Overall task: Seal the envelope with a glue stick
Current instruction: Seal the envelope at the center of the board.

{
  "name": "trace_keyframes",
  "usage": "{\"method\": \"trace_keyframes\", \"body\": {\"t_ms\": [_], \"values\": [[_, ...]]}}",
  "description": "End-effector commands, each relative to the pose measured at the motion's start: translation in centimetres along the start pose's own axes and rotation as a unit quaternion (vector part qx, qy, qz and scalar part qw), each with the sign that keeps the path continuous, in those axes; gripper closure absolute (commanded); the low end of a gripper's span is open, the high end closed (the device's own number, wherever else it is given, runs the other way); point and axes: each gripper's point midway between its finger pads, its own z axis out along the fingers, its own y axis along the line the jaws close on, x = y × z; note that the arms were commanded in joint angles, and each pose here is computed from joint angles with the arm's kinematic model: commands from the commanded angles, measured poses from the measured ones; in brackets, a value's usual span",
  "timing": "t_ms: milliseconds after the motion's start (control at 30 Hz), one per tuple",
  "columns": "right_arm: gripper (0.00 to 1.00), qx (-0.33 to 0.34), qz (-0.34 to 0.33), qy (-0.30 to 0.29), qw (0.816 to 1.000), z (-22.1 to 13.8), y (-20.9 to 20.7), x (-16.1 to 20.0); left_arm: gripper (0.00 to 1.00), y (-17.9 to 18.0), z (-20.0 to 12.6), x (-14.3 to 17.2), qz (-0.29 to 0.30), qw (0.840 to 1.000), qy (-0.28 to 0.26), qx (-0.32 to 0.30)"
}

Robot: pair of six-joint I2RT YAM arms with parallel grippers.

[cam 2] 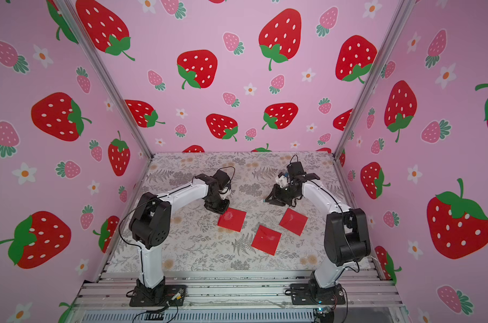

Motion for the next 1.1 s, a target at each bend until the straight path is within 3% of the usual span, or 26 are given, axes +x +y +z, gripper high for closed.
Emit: {"method": "trace_keyframes", "body": {"t_ms": [0,233,500,1067], "values": [[1.0,-0.003,-0.005,-0.005,1.0,-0.8,0.5,-0.2,0.88,-1.0,0.2,-0.4,0.002,1.0,0.005,0.007],[1.0,-0.005,-0.004,-0.003,1.0,-0.8,0.6,0.1,0.83,-2.7,1.3,-0.4,0.013,1.0,0.013,0.012],[1.0,0.002,-0.007,-0.003,1.0,-1.1,0.5,0.3,0.72,-2.7,-0.5,-0.6,0.016,1.0,-0.003,0.007],[1.0,0.012,-0.012,-0.004,1.0,-1.5,0.6,-0.1,0.78,-2.3,-2.6,-0.6,0.003,0.999,-0.019,0.045]]}}
